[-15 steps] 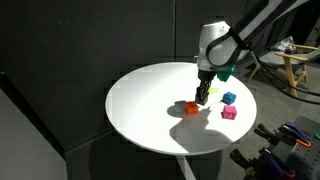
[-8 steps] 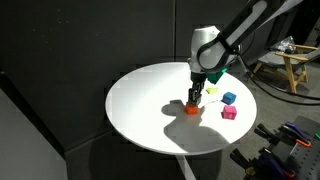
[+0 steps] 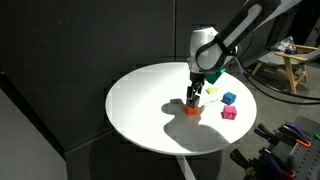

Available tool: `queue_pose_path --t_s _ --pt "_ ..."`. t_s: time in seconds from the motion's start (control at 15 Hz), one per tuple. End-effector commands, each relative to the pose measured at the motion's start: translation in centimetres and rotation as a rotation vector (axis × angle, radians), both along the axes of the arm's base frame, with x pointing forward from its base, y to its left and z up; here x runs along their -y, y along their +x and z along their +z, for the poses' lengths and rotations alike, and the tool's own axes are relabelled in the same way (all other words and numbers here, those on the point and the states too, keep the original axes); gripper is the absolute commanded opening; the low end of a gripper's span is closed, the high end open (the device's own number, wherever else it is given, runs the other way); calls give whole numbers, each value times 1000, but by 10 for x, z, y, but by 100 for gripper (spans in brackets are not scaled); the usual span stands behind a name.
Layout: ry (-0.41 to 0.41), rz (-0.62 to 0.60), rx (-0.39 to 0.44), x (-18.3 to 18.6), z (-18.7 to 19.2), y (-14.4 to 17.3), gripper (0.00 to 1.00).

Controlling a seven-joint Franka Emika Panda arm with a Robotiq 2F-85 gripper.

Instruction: Pick up the gray block and put it on top of the orange block

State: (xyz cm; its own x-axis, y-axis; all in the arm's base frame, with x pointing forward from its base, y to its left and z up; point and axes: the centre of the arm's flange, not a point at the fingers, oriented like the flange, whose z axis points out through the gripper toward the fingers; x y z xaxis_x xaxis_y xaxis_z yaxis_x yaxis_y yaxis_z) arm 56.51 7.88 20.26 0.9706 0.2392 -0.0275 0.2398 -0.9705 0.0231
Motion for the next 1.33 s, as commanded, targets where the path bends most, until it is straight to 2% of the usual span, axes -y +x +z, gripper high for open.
queue_pose_path --t_s 0.0,0.87,1.27 --pt "-15 -47 -7 13 16 -4 100" --pt "18 -131 49 46 84 -37 100" --pt "35 -300 36 61 106 -61 100"
